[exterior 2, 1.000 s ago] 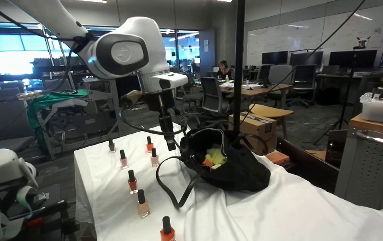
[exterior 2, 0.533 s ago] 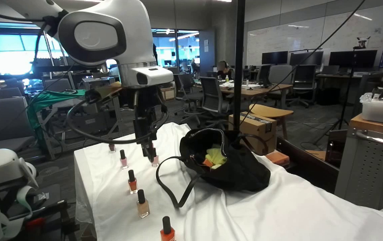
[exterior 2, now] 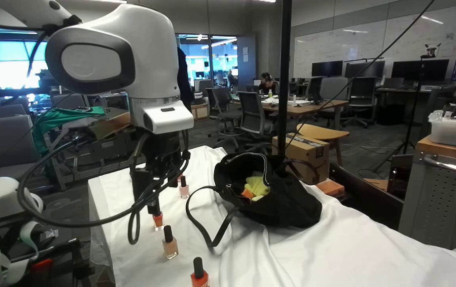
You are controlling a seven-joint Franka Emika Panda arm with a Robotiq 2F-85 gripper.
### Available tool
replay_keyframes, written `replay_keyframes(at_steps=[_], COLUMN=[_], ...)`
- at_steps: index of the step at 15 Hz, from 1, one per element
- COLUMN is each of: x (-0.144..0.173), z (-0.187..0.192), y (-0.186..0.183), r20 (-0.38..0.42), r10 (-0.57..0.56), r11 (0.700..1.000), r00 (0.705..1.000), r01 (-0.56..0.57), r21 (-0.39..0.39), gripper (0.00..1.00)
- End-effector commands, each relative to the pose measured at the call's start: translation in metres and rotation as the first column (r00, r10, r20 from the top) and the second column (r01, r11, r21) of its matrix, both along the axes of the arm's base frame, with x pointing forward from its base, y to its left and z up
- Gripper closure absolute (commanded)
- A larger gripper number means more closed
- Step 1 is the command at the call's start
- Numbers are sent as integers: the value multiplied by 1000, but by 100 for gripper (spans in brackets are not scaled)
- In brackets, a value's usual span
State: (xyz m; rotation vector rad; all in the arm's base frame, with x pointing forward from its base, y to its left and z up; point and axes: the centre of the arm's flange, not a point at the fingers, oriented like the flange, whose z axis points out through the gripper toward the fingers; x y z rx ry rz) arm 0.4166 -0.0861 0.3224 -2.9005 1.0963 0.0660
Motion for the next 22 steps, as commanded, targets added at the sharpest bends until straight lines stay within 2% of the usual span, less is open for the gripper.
replay_keyframes(at_steps=[1, 9, 22], x=[-9, -13, -10], z=[-16, -49, -96], y=[-4, -17, -47], r20=[-12, -57, -77], r10=[-91, -232, -439], r11=[995, 967, 896], r00=[996, 971, 895], r01=[92, 237, 442], r21=[48, 95, 40], gripper=[0, 0, 0])
